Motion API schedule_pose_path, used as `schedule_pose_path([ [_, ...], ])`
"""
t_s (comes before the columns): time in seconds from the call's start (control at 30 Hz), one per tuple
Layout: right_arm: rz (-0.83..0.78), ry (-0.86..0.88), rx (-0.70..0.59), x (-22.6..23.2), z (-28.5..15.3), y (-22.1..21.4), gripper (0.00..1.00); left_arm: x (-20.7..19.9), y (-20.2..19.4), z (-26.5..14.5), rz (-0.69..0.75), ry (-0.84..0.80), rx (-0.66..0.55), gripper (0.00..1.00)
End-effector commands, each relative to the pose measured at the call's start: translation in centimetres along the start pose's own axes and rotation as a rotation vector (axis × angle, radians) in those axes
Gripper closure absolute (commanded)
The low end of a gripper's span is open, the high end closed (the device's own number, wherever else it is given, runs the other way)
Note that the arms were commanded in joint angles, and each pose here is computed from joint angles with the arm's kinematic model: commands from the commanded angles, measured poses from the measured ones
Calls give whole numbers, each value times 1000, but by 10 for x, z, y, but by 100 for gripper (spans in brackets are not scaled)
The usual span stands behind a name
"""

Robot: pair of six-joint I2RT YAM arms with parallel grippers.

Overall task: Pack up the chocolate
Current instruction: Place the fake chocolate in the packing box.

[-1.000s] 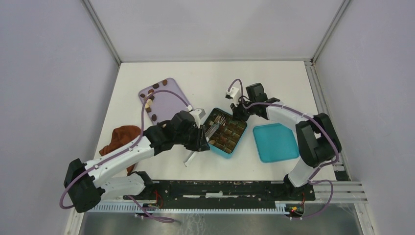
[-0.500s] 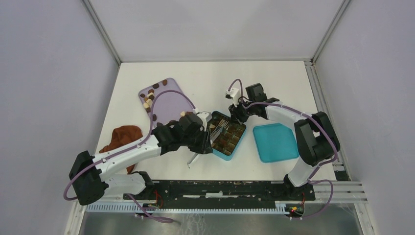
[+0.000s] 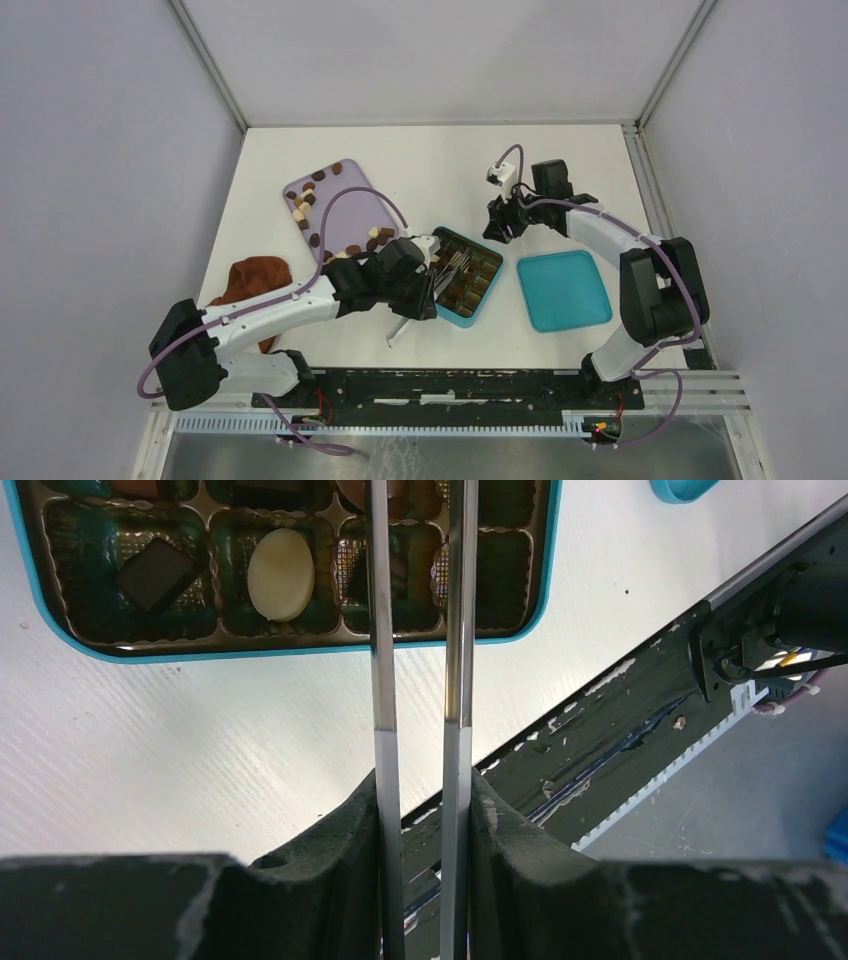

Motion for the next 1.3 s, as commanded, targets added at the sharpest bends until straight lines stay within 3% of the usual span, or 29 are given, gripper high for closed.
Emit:
schedule_pose_path([
  [0.0, -36, 5, -90, -3, -12, 26, 46, -16, 24, -5, 39, -31, -91, 98],
  [0.17, -31, 11, -90, -4, -12, 24, 46, -16, 22, 0, 45, -9, -72, 94],
  [0.37, -30, 15, -92, -4, -13, 24, 45, -15, 19, 3, 58, 28, -43, 76],
  [0.73, -33, 21, -101, -4, -15, 26, 45, -10, 18, 4, 59, 89, -31, 56],
  [1.0, -36, 23, -107, -3, -16, 27, 45, -16, 29, -9, 43, 73, -95, 56],
  [1.27, -69, 30, -148, 3, -27, 39, 45, -9, 62, -59, -22, 100, -248, 58],
])
Point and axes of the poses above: each gripper's point midway between its finger pads, its own z axis out along the fingers, its own x axis along the line the jaws close on, y = z × x, the point moved 4 cm from there along -z, back along the fingers, and after that the axes turned 2 degrees about -z, right-handed, at the moved point
